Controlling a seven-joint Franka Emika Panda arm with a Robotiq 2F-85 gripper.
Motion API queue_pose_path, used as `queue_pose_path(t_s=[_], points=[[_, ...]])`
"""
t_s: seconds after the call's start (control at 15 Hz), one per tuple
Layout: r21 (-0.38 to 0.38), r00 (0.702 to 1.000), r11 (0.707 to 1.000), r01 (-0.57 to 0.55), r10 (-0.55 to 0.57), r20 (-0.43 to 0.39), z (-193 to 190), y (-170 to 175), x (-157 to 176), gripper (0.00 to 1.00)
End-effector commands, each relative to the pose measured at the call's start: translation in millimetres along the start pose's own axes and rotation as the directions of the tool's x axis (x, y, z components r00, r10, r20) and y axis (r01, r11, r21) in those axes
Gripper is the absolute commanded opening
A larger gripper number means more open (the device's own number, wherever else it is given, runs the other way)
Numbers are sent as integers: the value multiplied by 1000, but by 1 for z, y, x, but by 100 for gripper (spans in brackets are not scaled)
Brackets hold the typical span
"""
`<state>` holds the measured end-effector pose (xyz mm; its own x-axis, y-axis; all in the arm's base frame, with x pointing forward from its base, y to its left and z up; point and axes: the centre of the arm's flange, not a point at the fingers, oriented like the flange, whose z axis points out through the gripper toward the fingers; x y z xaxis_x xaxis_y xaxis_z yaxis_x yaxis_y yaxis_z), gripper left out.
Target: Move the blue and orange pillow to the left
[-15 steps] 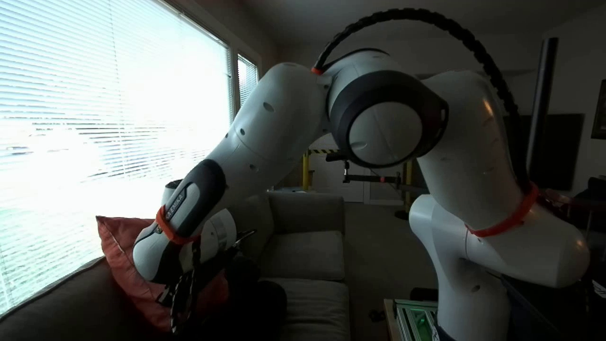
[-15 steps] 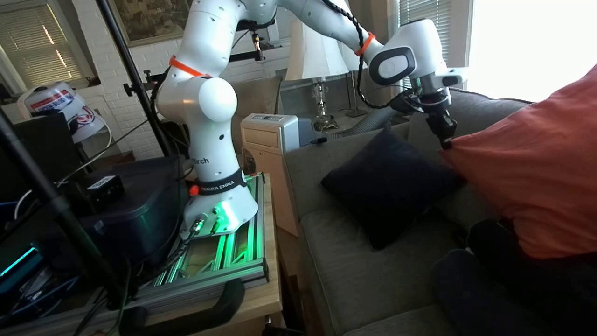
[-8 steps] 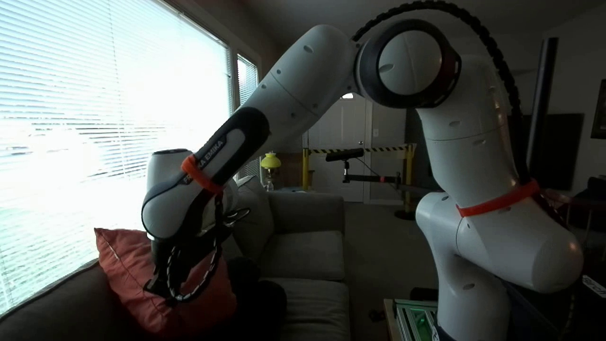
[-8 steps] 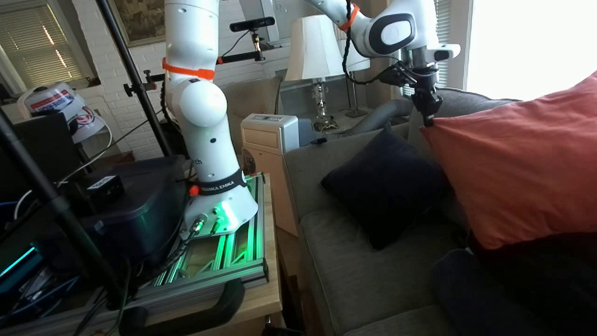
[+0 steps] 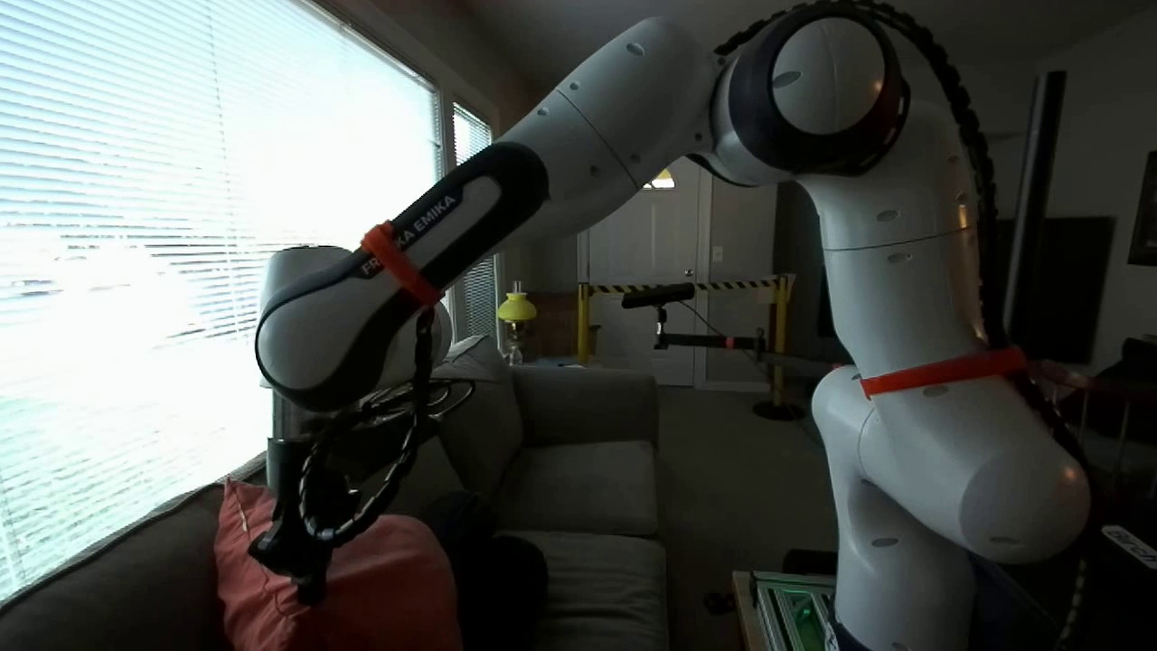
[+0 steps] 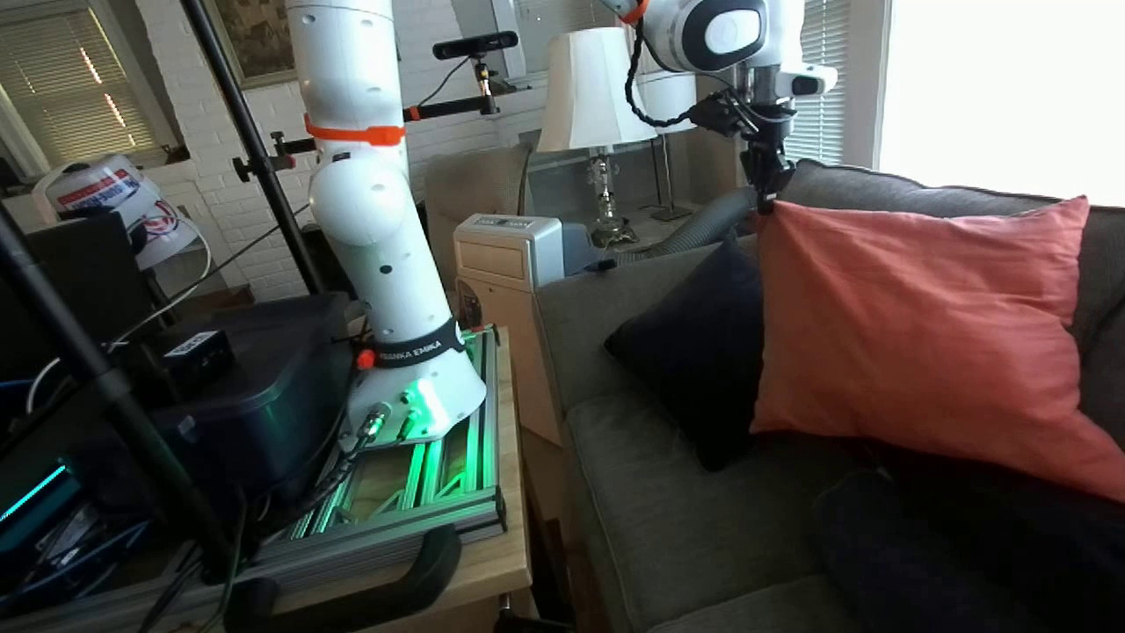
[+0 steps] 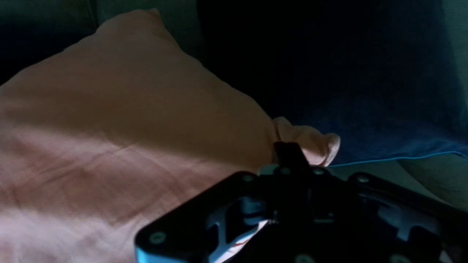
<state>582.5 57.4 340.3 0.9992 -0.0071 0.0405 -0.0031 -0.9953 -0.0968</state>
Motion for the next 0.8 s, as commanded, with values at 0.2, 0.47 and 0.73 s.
queue_pose_path(t_s=[0.2, 0.47, 0.73], points=[[90, 997, 995, 38, -43, 58, -23, -40, -12, 0], [157, 993, 984, 79, -92, 77, -30, -72, -22, 0], [228, 986, 965, 128, -149, 80, -32, -99, -29, 0]])
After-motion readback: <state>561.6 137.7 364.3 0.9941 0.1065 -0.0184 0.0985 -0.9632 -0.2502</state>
